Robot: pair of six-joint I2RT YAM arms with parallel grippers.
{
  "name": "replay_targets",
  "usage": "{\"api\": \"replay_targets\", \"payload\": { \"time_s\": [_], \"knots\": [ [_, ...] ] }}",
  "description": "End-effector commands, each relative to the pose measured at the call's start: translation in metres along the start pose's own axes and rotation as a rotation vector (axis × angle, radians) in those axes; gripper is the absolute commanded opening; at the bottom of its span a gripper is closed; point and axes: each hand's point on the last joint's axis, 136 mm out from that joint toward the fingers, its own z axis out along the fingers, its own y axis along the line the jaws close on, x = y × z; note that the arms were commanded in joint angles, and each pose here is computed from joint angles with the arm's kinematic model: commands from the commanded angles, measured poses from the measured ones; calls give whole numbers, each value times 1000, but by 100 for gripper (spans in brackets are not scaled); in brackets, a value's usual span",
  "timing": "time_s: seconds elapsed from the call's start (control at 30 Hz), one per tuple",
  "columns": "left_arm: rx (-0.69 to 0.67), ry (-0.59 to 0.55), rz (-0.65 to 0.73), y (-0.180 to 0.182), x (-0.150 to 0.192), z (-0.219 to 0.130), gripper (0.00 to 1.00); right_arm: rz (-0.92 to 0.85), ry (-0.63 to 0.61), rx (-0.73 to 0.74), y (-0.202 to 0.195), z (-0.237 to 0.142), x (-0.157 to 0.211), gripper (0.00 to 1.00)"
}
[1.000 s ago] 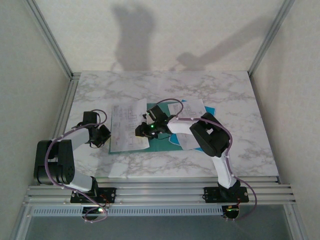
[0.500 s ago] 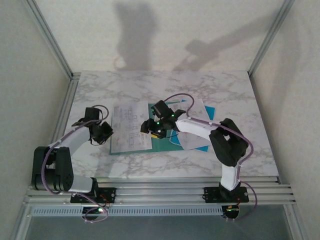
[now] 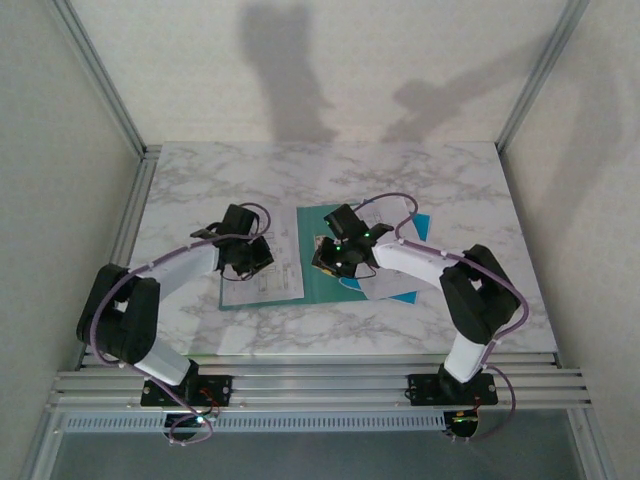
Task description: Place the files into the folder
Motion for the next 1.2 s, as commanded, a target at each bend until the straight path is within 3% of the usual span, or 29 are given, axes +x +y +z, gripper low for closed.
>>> {"api": "replay_targets", "payload": {
  "time_s": [0.0,0.33,0.7,1.07,1.17],
  "knots": [
    [-22,4,7,4,5,0,5,74,51,44,-16,17,10,26],
    [-72,95,33,37,38,3,1,100,116,205,-54,44,20,22],
    [-48,148,12,50,62,18,0,119,91,374,-103,37,1,21],
    [-46,166,11,46,73,28,0,47,-31,234,-49,4,-28,28],
    [-37,167,12,43,74,29,0,64,-55,197,-32,-2,-35,35]
  ]
}}
